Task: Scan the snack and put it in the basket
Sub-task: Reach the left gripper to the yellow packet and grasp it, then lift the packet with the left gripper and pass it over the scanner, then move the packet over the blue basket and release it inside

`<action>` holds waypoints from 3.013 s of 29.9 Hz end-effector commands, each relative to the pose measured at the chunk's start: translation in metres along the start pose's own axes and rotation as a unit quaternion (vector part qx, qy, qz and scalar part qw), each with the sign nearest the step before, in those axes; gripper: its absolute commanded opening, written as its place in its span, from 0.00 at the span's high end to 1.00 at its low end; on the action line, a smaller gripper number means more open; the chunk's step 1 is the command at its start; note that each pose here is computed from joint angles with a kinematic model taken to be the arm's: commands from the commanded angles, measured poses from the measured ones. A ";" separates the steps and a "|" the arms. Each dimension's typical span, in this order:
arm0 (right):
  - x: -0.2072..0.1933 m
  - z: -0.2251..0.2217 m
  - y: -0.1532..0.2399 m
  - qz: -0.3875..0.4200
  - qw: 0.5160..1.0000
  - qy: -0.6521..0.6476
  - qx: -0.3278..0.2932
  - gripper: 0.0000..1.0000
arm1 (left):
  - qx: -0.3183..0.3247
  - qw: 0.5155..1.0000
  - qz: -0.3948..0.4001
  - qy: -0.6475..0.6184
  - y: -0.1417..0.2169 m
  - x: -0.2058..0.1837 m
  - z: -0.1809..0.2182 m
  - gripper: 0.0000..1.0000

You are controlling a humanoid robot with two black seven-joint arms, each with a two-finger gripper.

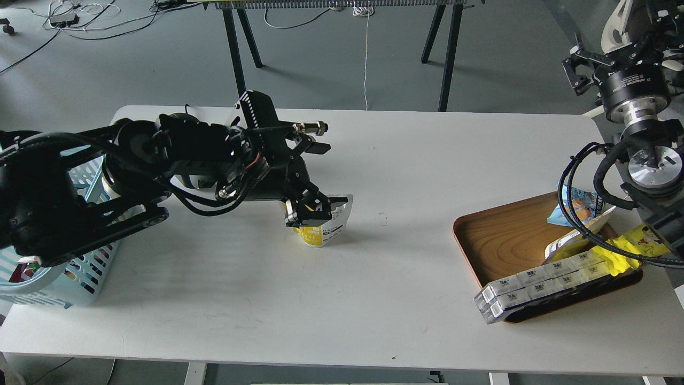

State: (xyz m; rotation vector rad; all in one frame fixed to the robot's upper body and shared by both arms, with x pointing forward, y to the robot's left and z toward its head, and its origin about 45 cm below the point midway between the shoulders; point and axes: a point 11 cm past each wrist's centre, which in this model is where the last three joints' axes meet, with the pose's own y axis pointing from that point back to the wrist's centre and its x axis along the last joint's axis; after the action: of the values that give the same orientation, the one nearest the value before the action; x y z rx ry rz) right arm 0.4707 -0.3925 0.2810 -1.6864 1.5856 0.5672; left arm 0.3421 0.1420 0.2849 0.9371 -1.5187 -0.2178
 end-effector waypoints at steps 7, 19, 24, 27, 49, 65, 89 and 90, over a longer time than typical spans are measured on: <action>0.000 -0.001 -0.001 0.001 1.000 0.000 0.002 0.01 | -0.013 0.999 -0.034 0.015 -0.012 -0.025 0.005 0.32; 0.006 -0.003 -0.001 0.012 1.000 0.009 0.007 0.01 | -0.009 0.998 -0.055 0.037 -0.023 -0.039 -0.009 0.72; 0.005 -0.002 -0.003 0.011 1.000 0.010 0.008 0.01 | -0.009 0.998 -0.053 0.038 -0.023 -0.038 -0.010 0.85; 0.005 -0.002 -0.003 0.011 1.000 0.010 0.008 0.01 | -0.008 0.998 -0.053 0.039 -0.024 -0.038 -0.011 0.90; 0.006 -0.008 -0.003 0.011 1.000 0.014 0.011 0.01 | 0.017 0.999 -0.003 0.036 0.043 -0.015 -0.047 1.00; 0.007 -0.008 -0.002 0.013 1.000 0.015 0.011 0.01 | 0.094 0.989 -0.066 0.091 0.094 -0.079 -0.085 1.00; 0.011 -0.026 0.000 0.016 0.999 0.020 0.025 0.01 | 0.099 0.990 -0.053 0.086 0.123 -0.069 -0.094 1.00; 0.011 -0.027 0.000 0.016 0.999 0.020 0.025 0.01 | 0.101 0.990 -0.052 0.083 0.127 -0.068 -0.094 1.00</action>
State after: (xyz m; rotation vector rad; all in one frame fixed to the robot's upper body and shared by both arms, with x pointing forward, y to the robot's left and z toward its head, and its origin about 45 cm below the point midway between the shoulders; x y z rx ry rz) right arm 0.4686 -0.4188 0.2908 -1.6489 1.6396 0.5077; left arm 0.3692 0.2990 0.3182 1.1687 -1.3310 -0.0715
